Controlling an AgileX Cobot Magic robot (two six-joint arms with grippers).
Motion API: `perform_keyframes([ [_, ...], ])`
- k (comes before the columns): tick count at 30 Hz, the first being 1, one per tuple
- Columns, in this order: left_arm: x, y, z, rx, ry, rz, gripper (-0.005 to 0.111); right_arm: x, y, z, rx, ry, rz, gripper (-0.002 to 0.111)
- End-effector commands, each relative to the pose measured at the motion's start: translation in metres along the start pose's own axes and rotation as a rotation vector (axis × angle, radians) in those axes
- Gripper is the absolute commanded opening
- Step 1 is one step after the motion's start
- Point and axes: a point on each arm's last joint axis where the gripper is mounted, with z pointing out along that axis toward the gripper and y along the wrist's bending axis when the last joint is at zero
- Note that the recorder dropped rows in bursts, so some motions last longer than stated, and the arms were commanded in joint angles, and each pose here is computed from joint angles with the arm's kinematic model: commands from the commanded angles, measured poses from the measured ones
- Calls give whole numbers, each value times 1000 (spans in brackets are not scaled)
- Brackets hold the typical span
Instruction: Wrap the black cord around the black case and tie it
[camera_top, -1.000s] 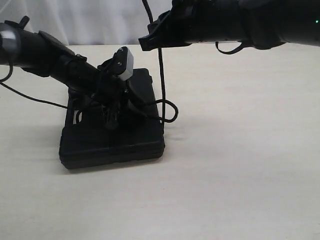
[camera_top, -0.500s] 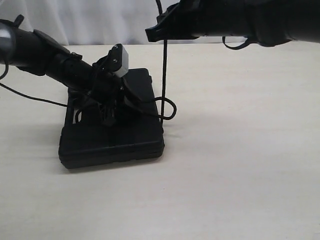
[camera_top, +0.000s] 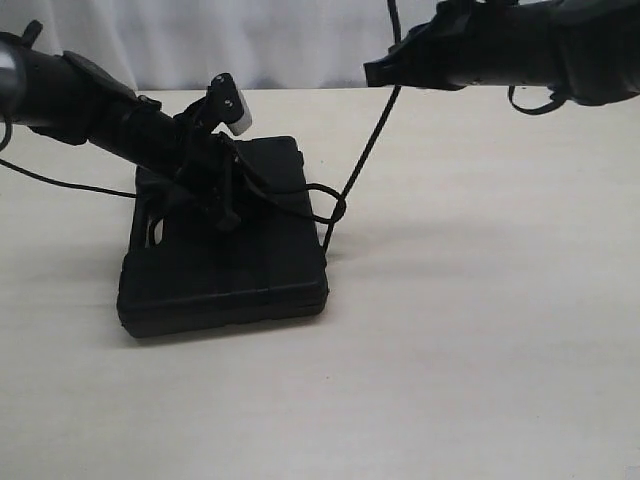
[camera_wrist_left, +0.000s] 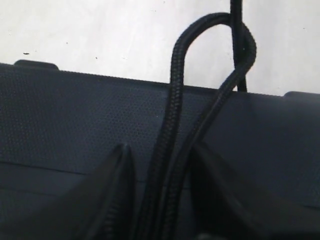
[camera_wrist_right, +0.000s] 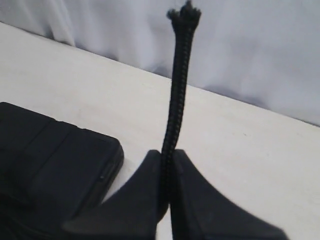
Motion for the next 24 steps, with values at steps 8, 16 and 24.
perform_keyframes([
  [8,8,0,1,6,48,24,38,25,-27,-5,83,58,66,4],
  [16,8,0,1,10,48,24,38,47,-44,-5,260,68,83,23],
  [24,7,-2,0,33,41,26,38,49,-43,-5,236,77,122,70],
])
